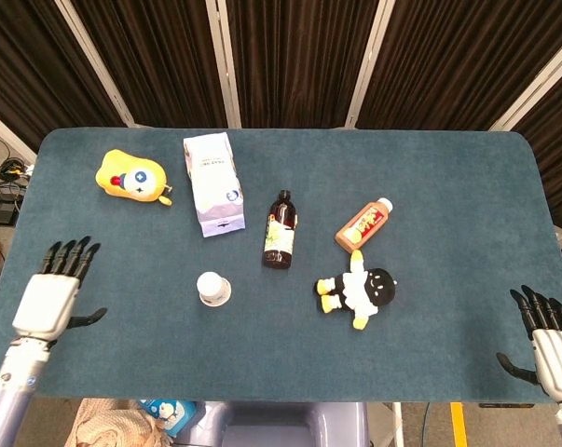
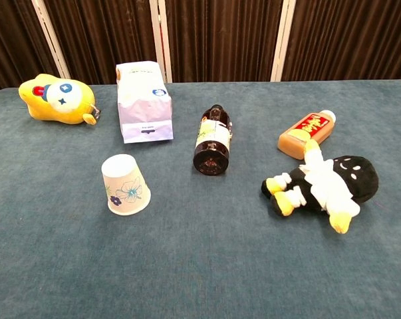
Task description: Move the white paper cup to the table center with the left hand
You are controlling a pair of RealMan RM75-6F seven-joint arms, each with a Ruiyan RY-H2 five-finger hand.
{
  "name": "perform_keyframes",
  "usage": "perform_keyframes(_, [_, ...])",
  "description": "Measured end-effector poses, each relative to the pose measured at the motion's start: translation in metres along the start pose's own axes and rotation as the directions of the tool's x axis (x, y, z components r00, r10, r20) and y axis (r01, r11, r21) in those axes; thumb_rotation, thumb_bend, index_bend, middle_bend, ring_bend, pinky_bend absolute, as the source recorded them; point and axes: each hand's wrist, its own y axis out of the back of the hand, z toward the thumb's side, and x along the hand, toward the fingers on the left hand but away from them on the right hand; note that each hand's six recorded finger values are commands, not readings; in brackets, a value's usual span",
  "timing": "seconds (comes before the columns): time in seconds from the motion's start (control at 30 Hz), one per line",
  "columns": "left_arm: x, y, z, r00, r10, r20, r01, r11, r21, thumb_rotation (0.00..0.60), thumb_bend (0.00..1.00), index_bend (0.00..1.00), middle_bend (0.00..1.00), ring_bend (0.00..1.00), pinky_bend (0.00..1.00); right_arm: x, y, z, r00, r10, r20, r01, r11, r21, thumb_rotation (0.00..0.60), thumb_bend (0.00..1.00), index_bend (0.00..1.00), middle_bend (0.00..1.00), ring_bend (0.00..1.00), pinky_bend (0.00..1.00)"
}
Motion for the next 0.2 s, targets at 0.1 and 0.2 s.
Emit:
perform_keyframes(0.1, [-0.013,-0.004,-0.016,1.000,-0.009,-0.013,0.010,1.000,0.010,0.600,0.13,0.00,0.00,0.00,0.00,0.000,0.000,0.000,1.000,-0.001,-0.001,0.001,1.000,0.003,0.600,0.24,0.00,0.00,0.00,0.00])
perform_keyframes(0.2, [-0.023,-0.003,-0.023,1.000,-0.004,-0.008,0.004,1.000,0.009,0.600,0.13,0.00,0.00,0.00,0.00,-0.001,0.000,0.000,1.000,0.000,-0.001,0.000,1.000,0.003,0.600,0.24,0.00,0.00,0.00,0.00])
